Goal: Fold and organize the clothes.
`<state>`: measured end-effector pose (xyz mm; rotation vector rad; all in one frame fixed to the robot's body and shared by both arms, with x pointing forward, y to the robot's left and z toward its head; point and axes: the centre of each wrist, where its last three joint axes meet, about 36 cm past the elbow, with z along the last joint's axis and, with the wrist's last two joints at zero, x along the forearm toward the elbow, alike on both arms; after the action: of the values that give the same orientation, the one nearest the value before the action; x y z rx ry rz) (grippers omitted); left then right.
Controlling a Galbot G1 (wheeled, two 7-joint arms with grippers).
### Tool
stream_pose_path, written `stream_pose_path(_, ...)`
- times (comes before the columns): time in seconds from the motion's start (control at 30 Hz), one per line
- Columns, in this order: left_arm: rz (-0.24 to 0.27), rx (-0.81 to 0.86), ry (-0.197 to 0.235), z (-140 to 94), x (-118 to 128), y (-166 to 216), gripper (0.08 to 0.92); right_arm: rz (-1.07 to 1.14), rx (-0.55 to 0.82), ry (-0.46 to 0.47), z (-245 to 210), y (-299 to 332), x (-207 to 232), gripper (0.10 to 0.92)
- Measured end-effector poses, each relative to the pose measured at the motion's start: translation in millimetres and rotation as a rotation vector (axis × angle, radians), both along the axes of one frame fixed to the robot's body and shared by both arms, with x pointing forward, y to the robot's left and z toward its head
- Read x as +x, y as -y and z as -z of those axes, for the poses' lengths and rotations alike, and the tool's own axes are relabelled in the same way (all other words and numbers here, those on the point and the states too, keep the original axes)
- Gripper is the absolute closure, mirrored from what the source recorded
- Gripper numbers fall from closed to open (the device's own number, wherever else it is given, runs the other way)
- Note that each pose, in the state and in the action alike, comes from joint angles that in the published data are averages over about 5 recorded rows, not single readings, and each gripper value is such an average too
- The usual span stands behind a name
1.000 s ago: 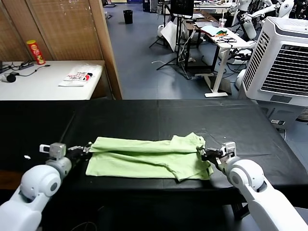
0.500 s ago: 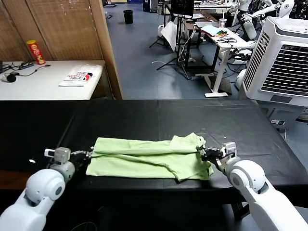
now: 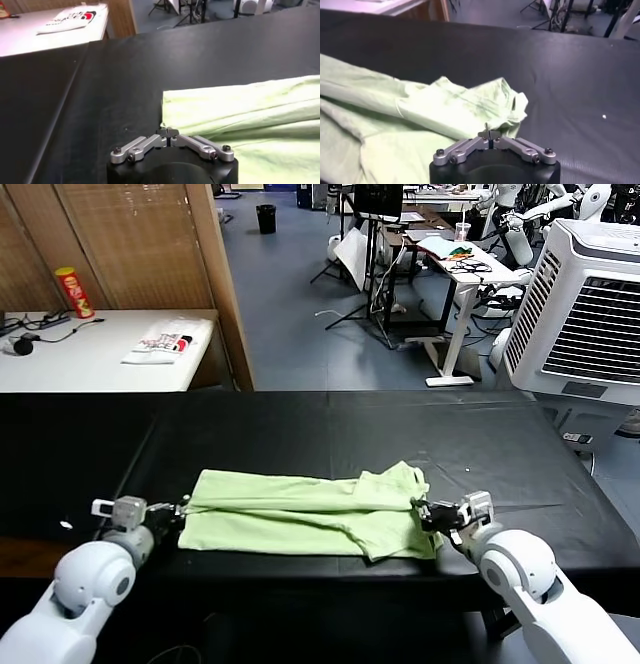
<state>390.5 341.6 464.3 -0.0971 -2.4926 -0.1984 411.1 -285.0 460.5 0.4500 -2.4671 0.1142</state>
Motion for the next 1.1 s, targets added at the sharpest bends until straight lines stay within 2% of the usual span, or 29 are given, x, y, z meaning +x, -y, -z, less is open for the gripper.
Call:
stream_pose_path(0.1, 0.004, -0.005, 0.003, -2.3, -3.2, 1.4, 0.874, -0.001, 0.005, 0.006, -4.5, 0.4, -5.2, 0.827)
stream_pose_path(0.2, 0.008, -0.009, 0.011, -6.1, -7.2, 3.2, 0.816, 0.006, 0.003, 0.017, -10.1, 1.5, -11.1, 0.679)
stream_pose_path(0.33, 0.014, -0.016, 0.021, -12.9, -13.3, 3.5, 0.632, 0.020, 0.006, 0.042, -21.0, 5.2, -15.6, 0.445)
stream_pose_path(0.47, 0.023, -0.034, 0.032, -22.7, -19.8, 2.3, 0.414, 0.060, 0.018, 0.071, -29.9, 9.8, -10.6, 0.270)
stream_pose_path(0.57, 0.017, -0.057, 0.041, -29.5, -20.5, -0.6, 0.270, 0.098, 0.019, 0.094, -30.2, 9.6, 2.7, 0.230)
stream_pose_path(0.63, -0.001, -0.071, 0.049, -31.1, -15.8, -3.5, 0.221, 0.117, 0.022, 0.105, -27.8, 7.4, 16.2, 0.226)
stream_pose_path(0.9, -0.070, -0.174, 0.070, -21.7, 28.3, -11.8, 0.201, 0.151, 0.045, 0.089, -9.3, -7.3, 69.0, 0.224)
stream_pose_path(1.1, -0.092, -0.246, 0.041, -5.6, 48.9, -13.5, 0.201, 0.150, 0.060, 0.054, 5.4, -15.9, 85.3, 0.224)
